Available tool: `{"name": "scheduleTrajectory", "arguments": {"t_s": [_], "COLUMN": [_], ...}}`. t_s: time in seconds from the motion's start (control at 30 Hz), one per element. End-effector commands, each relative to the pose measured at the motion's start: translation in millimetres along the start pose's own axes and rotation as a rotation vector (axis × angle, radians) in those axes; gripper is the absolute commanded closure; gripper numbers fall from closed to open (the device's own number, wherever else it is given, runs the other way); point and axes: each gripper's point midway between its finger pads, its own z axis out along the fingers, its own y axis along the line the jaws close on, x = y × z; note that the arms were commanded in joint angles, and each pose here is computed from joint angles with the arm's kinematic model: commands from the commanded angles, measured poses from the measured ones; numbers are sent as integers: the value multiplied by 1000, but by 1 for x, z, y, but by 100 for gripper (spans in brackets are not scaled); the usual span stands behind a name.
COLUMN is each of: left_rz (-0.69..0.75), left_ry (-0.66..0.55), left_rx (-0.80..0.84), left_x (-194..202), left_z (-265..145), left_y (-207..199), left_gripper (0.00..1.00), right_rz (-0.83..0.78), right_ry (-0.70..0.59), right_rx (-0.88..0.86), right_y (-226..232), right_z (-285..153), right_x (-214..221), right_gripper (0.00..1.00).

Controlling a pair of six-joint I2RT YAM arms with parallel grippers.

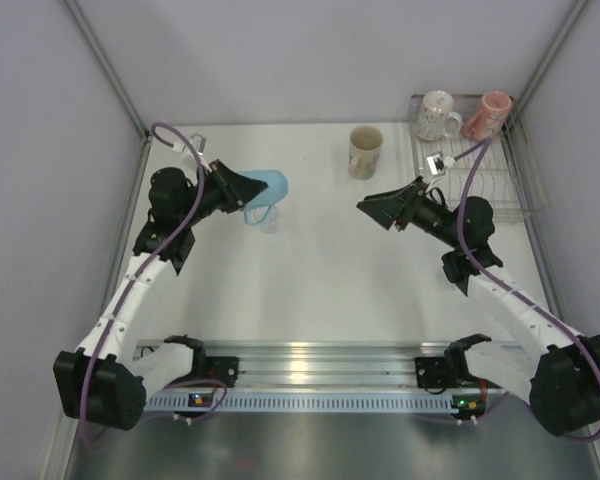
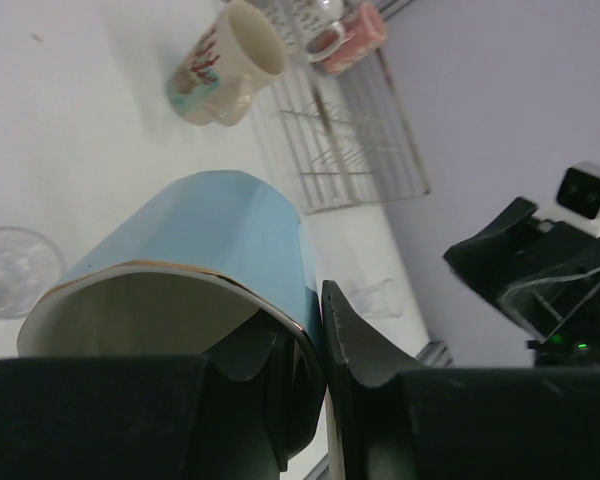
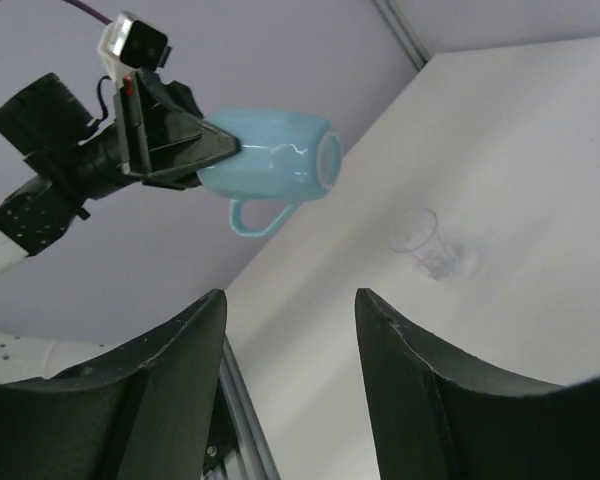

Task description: Load the cups into the dish rack

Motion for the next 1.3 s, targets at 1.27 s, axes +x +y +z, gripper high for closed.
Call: {"name": "scheduleTrajectory", "arguments": {"t_s": [1.27], "left_rz": [-246], "left_ry": [-196], "left_rx": [835], "left_x": [-4], "left_z": [-63], "left_y": [-162], "left_gripper": [100], "right_rz": [-51], "right_ry": [63], "right_rx": [-496], "right_y": [150], "right_z": [114], "right_x": [51], "right_gripper": [40]}}
